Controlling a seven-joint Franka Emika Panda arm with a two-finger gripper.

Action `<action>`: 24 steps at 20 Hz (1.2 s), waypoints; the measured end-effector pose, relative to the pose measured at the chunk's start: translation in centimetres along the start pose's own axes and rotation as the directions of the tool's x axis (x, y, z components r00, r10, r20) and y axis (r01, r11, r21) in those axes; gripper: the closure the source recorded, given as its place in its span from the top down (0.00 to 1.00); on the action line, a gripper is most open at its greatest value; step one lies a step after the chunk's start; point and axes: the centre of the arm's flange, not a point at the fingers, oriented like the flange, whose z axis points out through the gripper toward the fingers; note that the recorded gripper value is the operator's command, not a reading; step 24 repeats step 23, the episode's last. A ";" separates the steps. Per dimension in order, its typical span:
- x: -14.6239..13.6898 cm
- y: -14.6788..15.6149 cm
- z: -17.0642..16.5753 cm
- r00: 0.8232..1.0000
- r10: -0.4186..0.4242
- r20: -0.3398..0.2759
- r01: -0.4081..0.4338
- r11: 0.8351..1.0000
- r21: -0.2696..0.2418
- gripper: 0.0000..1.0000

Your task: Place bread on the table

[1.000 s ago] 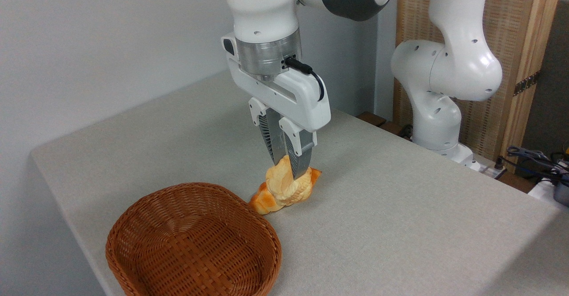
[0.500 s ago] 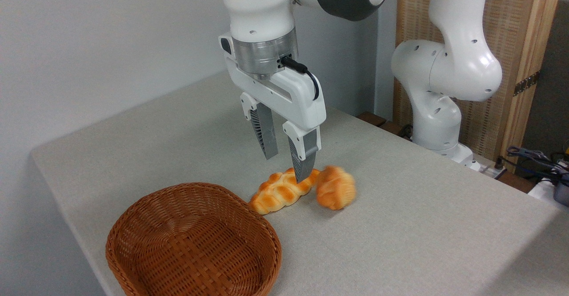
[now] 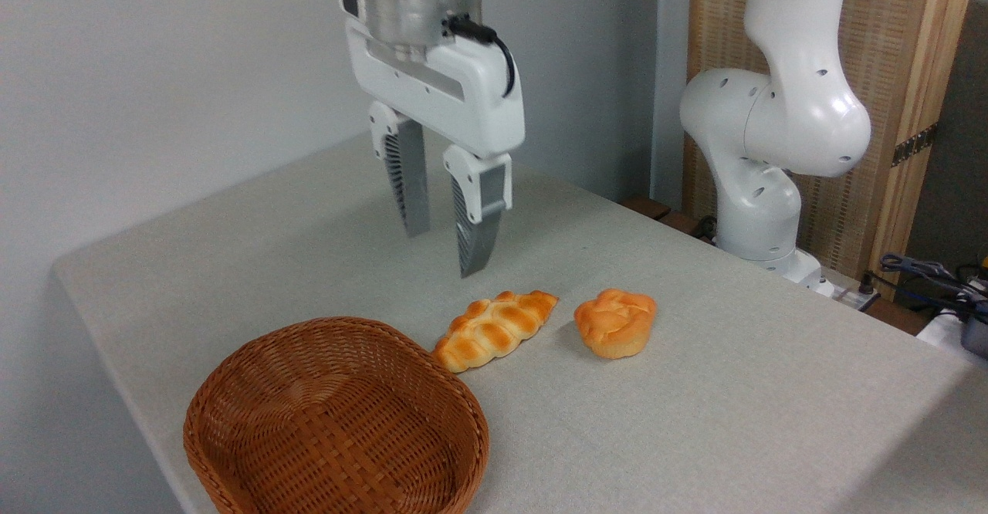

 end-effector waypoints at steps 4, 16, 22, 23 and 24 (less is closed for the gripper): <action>1.1 -0.4 -0.3 0.994 -0.112 -0.005 0.112 0.994 0.004 1.00; 4.2 -1.3 -2.7 0.987 -0.160 0.016 0.160 0.987 -0.014 1.00; 4.4 -1.3 -2.3 0.987 -0.157 0.022 0.158 0.987 -0.018 1.00; 4.4 -1.3 -2.2 0.987 -0.157 0.023 0.157 0.987 -0.019 1.00; 4.4 -1.3 -2.2 0.987 -0.157 0.023 0.157 0.987 -0.019 1.00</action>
